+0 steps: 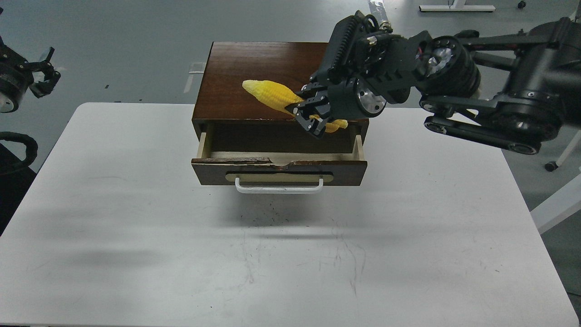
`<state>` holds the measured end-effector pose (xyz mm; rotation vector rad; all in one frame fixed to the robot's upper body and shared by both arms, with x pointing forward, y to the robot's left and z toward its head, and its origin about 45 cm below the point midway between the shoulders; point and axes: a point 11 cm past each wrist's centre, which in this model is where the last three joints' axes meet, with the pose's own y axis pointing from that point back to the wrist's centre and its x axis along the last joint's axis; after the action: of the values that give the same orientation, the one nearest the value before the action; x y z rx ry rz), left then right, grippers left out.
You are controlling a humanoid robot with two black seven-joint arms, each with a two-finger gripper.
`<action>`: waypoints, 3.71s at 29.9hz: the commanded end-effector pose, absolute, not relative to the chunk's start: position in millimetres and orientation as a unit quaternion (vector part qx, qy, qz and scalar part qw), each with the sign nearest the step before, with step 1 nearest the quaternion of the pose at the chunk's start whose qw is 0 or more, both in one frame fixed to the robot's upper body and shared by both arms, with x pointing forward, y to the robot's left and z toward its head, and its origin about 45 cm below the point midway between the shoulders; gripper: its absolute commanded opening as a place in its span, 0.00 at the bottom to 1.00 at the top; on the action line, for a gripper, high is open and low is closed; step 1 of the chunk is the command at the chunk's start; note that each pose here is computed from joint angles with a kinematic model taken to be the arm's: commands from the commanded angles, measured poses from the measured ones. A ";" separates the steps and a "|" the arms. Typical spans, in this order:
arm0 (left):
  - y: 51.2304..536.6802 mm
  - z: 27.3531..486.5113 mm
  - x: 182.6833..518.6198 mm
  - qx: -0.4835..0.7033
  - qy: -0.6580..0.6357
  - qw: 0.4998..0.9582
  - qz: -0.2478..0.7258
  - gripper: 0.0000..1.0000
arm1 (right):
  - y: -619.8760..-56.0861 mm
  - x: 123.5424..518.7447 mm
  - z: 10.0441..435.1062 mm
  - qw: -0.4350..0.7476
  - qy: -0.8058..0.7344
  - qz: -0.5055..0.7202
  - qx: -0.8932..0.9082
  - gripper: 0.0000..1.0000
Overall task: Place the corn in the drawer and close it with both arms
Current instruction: 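Carry the corn over the open drawer and lower it inside, then release the corn and withdraw the right gripper upward, then reach the left gripper to the front of the open drawer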
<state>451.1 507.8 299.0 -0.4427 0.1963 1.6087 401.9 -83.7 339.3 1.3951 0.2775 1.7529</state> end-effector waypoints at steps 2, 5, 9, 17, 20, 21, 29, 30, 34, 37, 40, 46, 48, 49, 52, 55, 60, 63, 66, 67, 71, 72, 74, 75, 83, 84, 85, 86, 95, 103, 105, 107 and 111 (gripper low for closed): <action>511.0 301.7 450.1 -0.195 0.084 0.666 0.715 0.98 | -86.1 397.7 324.4 0.436 0.154 0.722 0.515 0.00; 512.4 302.4 449.5 -0.195 0.083 0.666 0.715 0.98 | -86.8 395.8 320.9 0.436 0.161 0.724 0.510 0.00; 514.6 304.1 448.6 -0.196 0.080 0.664 0.717 0.98 | -77.9 390.7 316.0 0.427 0.169 0.725 0.514 0.02; 517.5 306.2 447.5 -0.196 0.077 0.663 0.718 0.98 | -73.7 386.6 309.6 0.418 0.171 0.724 0.522 0.33; 518.2 306.6 447.2 -0.196 0.077 0.663 0.719 0.98 | -72.4 385.7 310.3 0.412 0.168 0.727 0.523 0.53; 518.0 306.2 447.3 -0.194 0.077 0.663 0.719 0.98 | -73.3 385.2 309.9 0.412 0.167 0.726 0.525 0.56; 516.6 305.3 447.9 -0.194 0.080 0.664 0.718 0.98 | -71.7 384.8 310.8 0.409 0.165 0.726 0.527 0.62; 516.1 305.3 448.3 -0.192 0.080 0.665 0.717 0.98 | -71.7 384.8 310.8 0.409 0.165 0.726 0.527 0.62; 512.8 302.2 449.1 -0.179 0.083 0.671 0.715 0.98 | -73.5 386.5 312.7 0.410 0.161 0.725 0.530 0.65; 511.1 307.9 451.8 -0.181 0.078 0.674 0.712 0.98 | -68.0 387.7 323.8 0.400 0.142 0.725 0.543 0.69; 508.1 334.5 461.6 -0.195 0.058 0.678 0.706 0.98 | -55.2 390.4 352.4 0.369 0.079 0.694 0.613 0.85; 496.3 350.4 470.8 -0.210 0.047 0.687 0.694 0.97 | -71.2 416.0 394.8 0.338 -0.042 0.607 0.718 0.99; 488.6 352.2 473.9 -0.199 0.040 0.698 0.687 0.93 | -85.6 428.7 413.6 0.327 -0.090 0.580 0.741 1.00; 479.7 356.2 477.3 -0.188 0.032 0.710 0.677 0.88 | -95.8 436.5 425.5 0.314 -0.125 0.554 0.761 1.00; 447.0 370.0 490.5 -0.177 0.015 0.743 0.646 0.86 | -121.9 454.9 439.5 0.294 -0.194 0.491 0.797 1.00; 416.0 382.3 501.3 -0.150 -0.011 0.773 0.616 0.86 | -161.3 471.3 446.5 0.261 -0.275 0.403 0.833 1.00; 367.3 397.1 511.1 -0.107 -0.062 0.816 0.564 0.82 | -209.7 477.2 433.1 0.199 -0.358 0.282 0.868 1.00; 340.8 410.9 511.1 -0.075 -0.112 0.840 0.526 0.77 | -242.4 484.7 428.0 0.160 -0.414 0.220 0.869 1.00; 315.3 410.1 507.6 -0.033 -0.160 0.860 0.484 0.51 | -286.3 497.0 421.2 0.096 -0.488 0.140 0.856 1.00; 303.0 411.6 504.6 -0.024 -0.177 0.868 0.463 0.44 | -303.0 499.5 415.1 0.065 -0.515 0.106 0.848 1.00; 268.7 418.1 493.6 -0.009 -0.212 0.889 0.406 0.22 | -332.3 499.0 395.7 0.005 -0.557 0.037 0.830 1.00; 251.5 423.0 486.1 -0.007 -0.228 0.898 0.377 0.17 | -340.7 497.7 388.9 -0.012 -0.568 0.018 0.823 1.00; 228.5 430.0 471.6 -0.003 -0.254 0.908 0.333 0.08 | -357.5 496.2 379.7 -0.036 -0.588 -0.007 0.808 1.00; 218.8 432.1 462.7 0.008 -0.273 0.911 0.309 0.04 | -369.9 495.1 372.4 -0.054 -0.603 -0.027 0.795 1.00; 164.0 435.5 407.7 0.053 -0.377 0.908 0.174 0.00 | -419.0 477.4 331.6 -0.194 -0.634 -0.153 0.733 1.00; 156.9 430.7 397.9 0.068 -0.398 0.903 0.148 0.00 | -427.6 472.8 324.5 -0.222 -0.637 -0.175 0.717 1.00; 153.0 426.8 392.1 0.079 -0.410 0.899 0.133 0.00 | -430.9 470.8 321.2 -0.233 -0.638 -0.184 0.711 1.00; 144.8 418.4 379.3 0.097 -0.430 0.892 0.100 0.00 | -435.8 466.8 312.4 -0.247 -0.640 -0.199 0.699 1.00; 100.1 348.6 308.2 0.148 -0.493 0.854 -0.079 0.00 | -442.6 448.8 242.8 -0.290 -0.639 -0.265 0.661 1.00; 107.6 282.5 297.5 0.257 -0.558 0.769 -0.179 0.00 | -447.3 442.7 233.8 -0.287 -0.645 -0.270 0.655 1.00; 115.6 266.2 298.3 0.288 -0.571 0.742 -0.202 0.00 | -447.3 442.7 233.8 -0.287 -0.645 -0.270 0.655 1.00; 130.6 252.3 302.7 0.327 -0.591 0.702 -0.224 0.00 | -447.9 442.6 234.1 -0.286 -0.646 -0.269 0.655 1.00; 147.3 247.6 307.6 0.353 -0.594 0.687 -0.224 0.00 | -448.4 441.7 232.0 -0.282 -0.647 -0.269 0.655 1.00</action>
<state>303.4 132.8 251.7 0.7362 -1.3207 -0.4983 442.5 -447.8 233.8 -1.7508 1.7264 0.7193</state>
